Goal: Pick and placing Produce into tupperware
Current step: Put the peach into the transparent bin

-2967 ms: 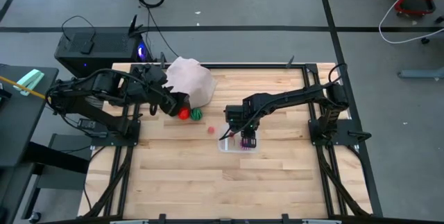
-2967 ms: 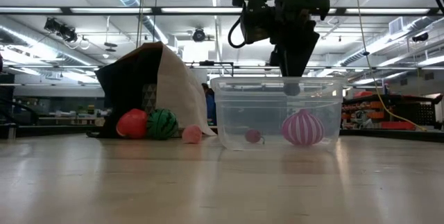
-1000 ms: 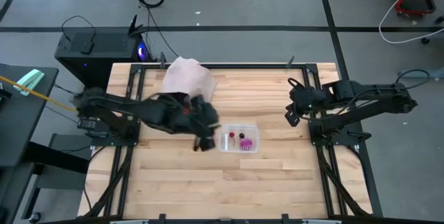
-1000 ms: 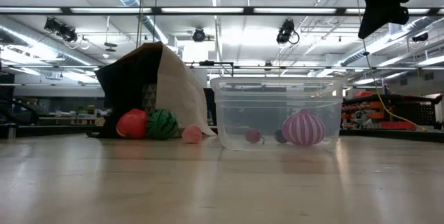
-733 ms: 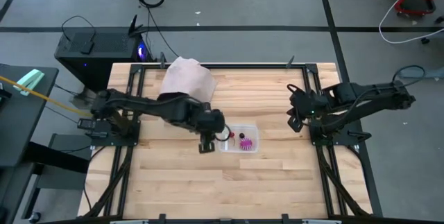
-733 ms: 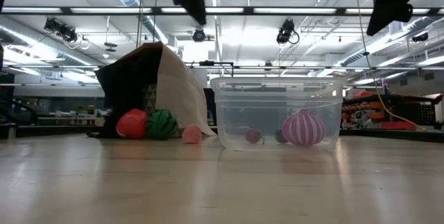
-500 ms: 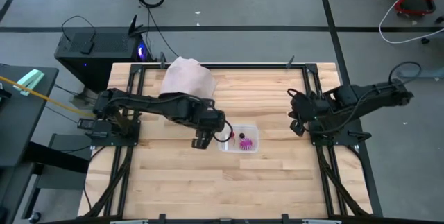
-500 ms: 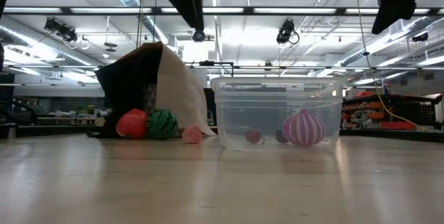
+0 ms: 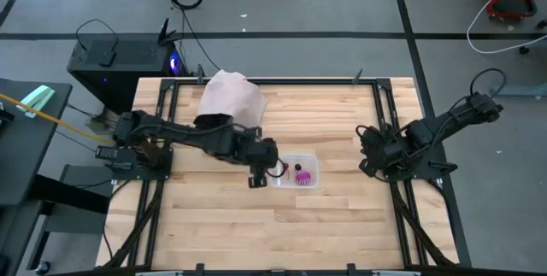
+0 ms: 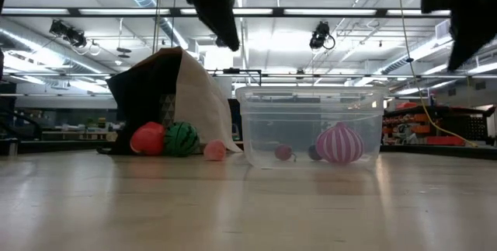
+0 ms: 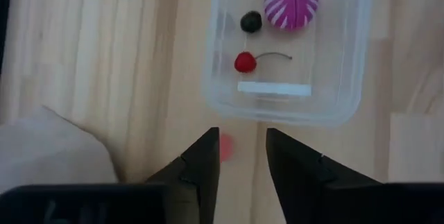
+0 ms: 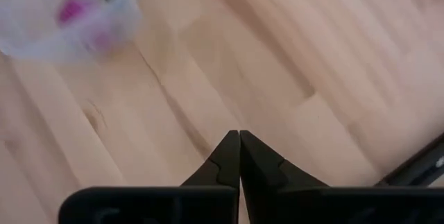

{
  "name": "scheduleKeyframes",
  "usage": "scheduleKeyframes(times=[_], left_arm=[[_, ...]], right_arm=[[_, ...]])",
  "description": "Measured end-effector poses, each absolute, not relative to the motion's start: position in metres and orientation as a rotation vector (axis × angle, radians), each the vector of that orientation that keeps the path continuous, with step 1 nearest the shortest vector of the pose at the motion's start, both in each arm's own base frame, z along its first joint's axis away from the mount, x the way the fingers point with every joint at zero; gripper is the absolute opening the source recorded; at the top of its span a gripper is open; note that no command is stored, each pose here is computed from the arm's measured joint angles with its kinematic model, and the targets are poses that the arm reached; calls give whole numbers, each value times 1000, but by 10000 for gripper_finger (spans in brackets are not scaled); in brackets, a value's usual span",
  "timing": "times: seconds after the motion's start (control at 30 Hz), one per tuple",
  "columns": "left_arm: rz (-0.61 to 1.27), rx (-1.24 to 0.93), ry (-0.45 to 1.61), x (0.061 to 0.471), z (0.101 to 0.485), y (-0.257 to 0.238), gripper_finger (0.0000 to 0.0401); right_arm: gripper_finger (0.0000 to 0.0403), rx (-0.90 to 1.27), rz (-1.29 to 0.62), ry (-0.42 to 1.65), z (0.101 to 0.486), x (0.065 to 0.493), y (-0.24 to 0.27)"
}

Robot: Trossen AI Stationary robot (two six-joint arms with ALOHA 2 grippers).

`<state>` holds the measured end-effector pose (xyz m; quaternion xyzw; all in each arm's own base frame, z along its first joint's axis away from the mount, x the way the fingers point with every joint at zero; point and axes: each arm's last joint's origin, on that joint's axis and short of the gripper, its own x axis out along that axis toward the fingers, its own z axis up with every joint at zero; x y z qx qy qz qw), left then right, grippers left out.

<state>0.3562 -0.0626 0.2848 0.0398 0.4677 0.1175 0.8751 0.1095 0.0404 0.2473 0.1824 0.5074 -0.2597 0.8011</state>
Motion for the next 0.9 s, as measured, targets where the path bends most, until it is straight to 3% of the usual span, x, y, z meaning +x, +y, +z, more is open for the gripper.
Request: scheduleKeyframes(times=[0.27, 0.6, 0.9], left_arm=[[468, -33, 810, 302, 268, -81, 85], [394, 53, 881, 268, 190, -92, 81], [304, 281, 885, 273, 172, -78, 116]], right_arm=[[11, 443, -514, 1093, 232, 107, 51], [11, 501, -510, 1057, 233, 110, 53], [11, 588, -520, 1021, 234, 113, 55]])
